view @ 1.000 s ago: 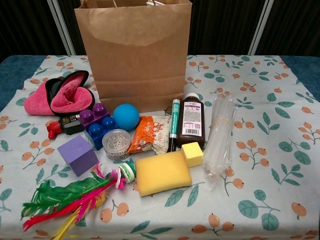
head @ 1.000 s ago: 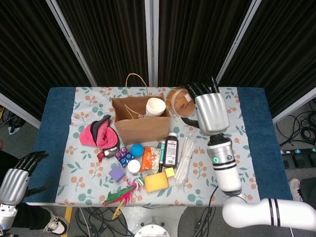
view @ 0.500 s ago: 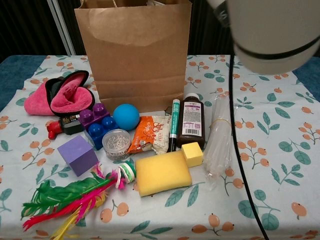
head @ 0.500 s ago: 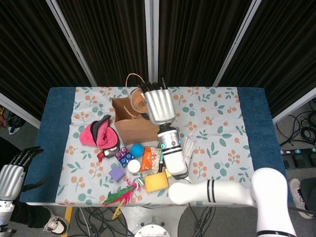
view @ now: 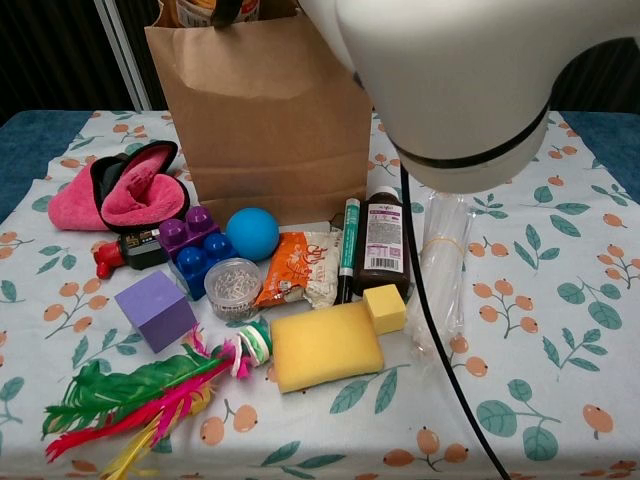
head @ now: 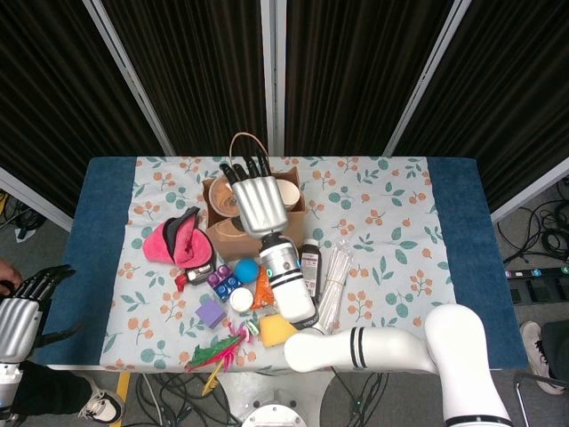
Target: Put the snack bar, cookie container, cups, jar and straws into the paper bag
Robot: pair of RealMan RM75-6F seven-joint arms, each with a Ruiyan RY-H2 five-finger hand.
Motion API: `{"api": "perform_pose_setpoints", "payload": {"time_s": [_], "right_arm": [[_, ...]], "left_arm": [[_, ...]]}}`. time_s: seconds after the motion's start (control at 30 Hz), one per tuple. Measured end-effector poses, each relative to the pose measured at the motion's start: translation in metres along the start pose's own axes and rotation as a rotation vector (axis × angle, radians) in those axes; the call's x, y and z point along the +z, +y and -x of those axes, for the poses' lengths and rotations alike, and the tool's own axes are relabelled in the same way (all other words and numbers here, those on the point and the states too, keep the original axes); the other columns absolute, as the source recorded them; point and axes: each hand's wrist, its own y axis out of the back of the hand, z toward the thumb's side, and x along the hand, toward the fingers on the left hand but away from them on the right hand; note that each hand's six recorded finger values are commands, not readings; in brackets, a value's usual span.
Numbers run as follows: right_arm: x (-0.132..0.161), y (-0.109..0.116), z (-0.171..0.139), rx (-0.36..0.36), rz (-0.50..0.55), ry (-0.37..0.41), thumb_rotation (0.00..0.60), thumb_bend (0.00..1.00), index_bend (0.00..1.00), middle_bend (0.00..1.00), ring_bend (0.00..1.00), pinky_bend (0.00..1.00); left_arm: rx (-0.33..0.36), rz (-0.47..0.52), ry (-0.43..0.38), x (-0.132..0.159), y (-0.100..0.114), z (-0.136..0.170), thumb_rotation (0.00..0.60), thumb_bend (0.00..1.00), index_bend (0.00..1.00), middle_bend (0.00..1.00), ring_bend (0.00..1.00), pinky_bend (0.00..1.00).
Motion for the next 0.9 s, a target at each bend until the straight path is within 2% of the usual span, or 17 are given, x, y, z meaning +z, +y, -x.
{"api": "perform_pose_setpoints", "payload": {"time_s": [0.27,0.37,0.53,0.73,0.83,0.9], "right_arm": [[-0.011,0.013,-0.003,-0.012,0.017,-0.011,0.6,0.0,0.1,0.18,0.02,0.0],[-0.012,0.023,-0.007,-0.041,0.031,-0.001,0.6,0.0,0.1,0.19,0.03,0.0],[-0.025,0.056,-0.018,-0.133,0.068,0.009,0.6,0.0,0.1,0.2,0.03,0.0],[-0.077,0.097,-0.035,-0.229,0.104,-0.03,0.6,0.0,0.09,0.22,0.04,0.0],[-0.108,0.105,-0.047,-0.216,0.086,-0.037,0.6,0.0,0.11,0.23,0.05,0.0],[-0.13,0.105,-0.057,-0.182,0.042,-0.031,0.6,0.0,0.13,0.26,0.08,0.01]], "left_arm": [[0.0,-0.001,-0.003,0.002,0.0,0.0,0.6,0.1,0.26,0.28,0.19,0.25],[-0.002,-0.004,-0.004,0.003,0.0,0.0,0.6,0.1,0.26,0.28,0.2,0.25],[-0.003,-0.008,-0.009,0.005,-0.001,-0.001,0.6,0.1,0.26,0.28,0.19,0.25],[-0.009,-0.015,-0.014,0.008,-0.003,-0.003,0.6,0.1,0.26,0.28,0.19,0.25],[-0.011,-0.017,-0.016,0.01,-0.004,-0.003,0.6,0.1,0.26,0.28,0.19,0.25],[-0.014,-0.019,-0.018,0.011,-0.005,-0.003,0.6,0.1,0.26,0.28,0.19,0.25]]}}
